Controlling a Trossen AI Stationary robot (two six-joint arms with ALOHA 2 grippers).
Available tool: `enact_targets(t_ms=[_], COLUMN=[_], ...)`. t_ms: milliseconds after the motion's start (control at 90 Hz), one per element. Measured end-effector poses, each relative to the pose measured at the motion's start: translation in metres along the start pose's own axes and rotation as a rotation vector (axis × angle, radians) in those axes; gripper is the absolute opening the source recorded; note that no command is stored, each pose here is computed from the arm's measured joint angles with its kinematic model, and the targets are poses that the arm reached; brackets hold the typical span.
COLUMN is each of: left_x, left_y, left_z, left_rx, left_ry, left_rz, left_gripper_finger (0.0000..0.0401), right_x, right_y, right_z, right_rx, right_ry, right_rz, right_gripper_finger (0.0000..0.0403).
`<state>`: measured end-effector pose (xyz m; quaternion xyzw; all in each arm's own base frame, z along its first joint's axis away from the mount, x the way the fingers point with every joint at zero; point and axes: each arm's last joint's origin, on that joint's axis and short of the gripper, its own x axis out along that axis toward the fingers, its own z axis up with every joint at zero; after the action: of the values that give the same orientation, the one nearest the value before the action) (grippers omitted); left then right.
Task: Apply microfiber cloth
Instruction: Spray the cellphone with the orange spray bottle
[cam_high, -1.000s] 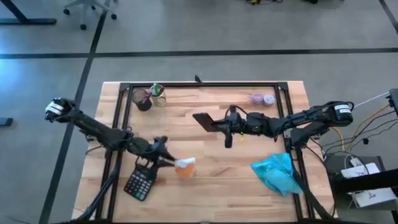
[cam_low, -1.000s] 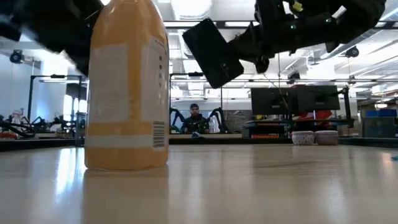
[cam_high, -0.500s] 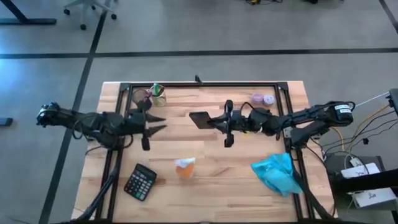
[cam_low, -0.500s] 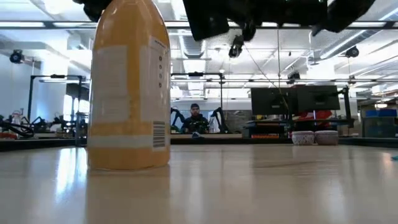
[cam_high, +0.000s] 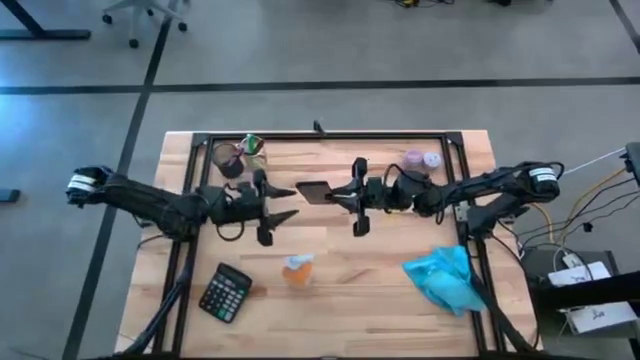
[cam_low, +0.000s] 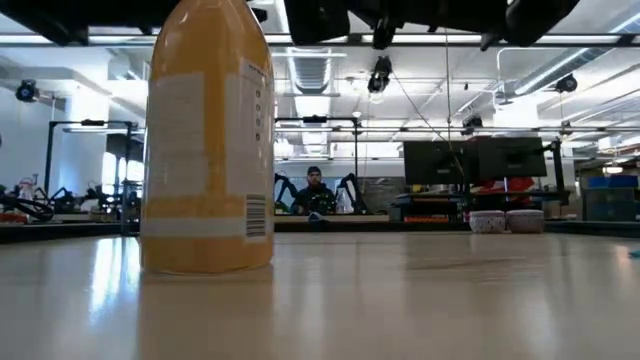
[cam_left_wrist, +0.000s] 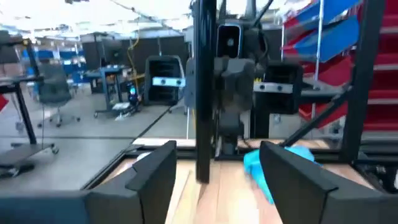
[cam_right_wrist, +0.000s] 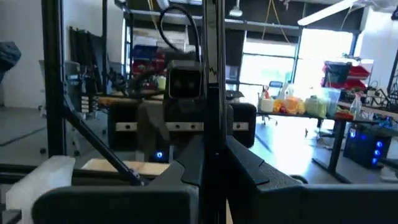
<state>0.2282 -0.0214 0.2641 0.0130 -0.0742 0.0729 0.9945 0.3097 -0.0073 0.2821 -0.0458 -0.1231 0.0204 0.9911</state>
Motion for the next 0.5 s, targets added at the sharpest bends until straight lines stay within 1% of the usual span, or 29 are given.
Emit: enact_targets(t_ms=[122, 278, 344, 500], left_x=[0.007, 0.016, 0.020, 0.030], left_y=[0.001, 0.004, 0.003, -0.001], left_z=[-0.011, -0.019, -0.024, -0.029], left_rx=[-0.015, -0.082, -0.098, -0.123], left_ry=[0.031, 0.002, -0.001, -0.029], left_rz=[0.017, 0.005, -0.022, -0.127], left_gripper_finger=[0.0221, 0.0217, 0.0214, 0.0204], right_x=[0.000, 0.000, 0.000, 0.000], right_y=[0.000, 0.001, 0.001, 0.001], right_z=[0.003, 0.003, 0.002, 0.002], right_rx=[0.008, 0.003, 0.004, 0.000], right_ry=[-0.035, -0.029, -0.028, -0.019], right_rz=[0.022, 0.032, 0.033, 0.035], right_gripper_finger=[0.0018, 0.0018, 0.0018, 0.0018])
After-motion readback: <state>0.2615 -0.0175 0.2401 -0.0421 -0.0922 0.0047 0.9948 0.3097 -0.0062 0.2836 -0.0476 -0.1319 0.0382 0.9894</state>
